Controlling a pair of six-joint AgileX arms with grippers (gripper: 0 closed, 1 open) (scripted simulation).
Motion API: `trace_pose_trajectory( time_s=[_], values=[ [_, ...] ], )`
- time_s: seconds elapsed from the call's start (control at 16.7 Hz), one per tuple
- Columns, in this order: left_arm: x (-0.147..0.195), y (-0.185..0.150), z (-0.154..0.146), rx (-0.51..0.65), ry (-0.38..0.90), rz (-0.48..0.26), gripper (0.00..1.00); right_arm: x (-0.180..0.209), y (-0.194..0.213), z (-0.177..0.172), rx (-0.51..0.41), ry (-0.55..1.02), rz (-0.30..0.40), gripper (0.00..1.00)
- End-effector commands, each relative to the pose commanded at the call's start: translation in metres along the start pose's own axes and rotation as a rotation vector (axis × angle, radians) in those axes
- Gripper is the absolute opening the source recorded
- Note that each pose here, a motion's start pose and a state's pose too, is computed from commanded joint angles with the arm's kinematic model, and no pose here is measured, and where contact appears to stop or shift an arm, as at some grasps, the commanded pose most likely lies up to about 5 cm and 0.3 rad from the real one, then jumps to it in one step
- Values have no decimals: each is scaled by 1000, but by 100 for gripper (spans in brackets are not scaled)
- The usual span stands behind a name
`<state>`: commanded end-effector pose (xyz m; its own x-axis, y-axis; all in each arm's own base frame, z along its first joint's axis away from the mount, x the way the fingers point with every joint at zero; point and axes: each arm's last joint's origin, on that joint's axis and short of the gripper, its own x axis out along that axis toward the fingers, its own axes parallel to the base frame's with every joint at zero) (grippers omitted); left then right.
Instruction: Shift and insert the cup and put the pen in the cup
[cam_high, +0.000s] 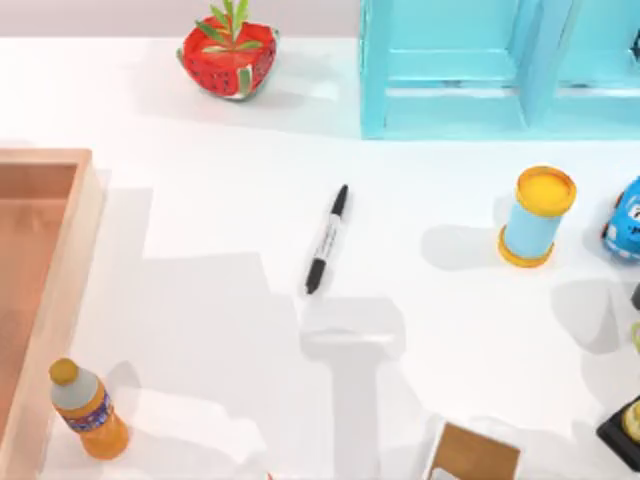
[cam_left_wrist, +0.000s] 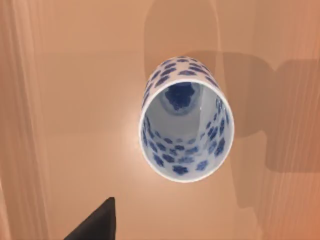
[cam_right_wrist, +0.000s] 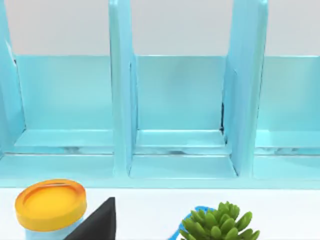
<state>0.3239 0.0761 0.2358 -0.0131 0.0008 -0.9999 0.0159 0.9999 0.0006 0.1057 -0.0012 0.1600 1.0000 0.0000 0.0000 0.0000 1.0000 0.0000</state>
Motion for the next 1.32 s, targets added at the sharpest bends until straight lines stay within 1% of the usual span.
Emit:
trace_pose_trajectory(
  time_s=[0.24, 0.42, 0.54, 0.78, 1.32],
  values=[
    [45, 2, 4, -1, -17, 4, 100, 0, 0, 0, 0, 0, 0, 100],
    [78, 1, 2, -1, -13, 3, 100, 0, 0, 0, 0, 0, 0, 100],
    [87, 1, 0, -1, -6, 2, 100, 0, 0, 0, 0, 0, 0, 100],
    [88, 1, 0, -1, -6, 2, 100, 0, 0, 0, 0, 0, 0, 100],
    [88, 1, 0, -1, -6, 2, 32, 0, 0, 0, 0, 0, 0, 100]
  ],
)
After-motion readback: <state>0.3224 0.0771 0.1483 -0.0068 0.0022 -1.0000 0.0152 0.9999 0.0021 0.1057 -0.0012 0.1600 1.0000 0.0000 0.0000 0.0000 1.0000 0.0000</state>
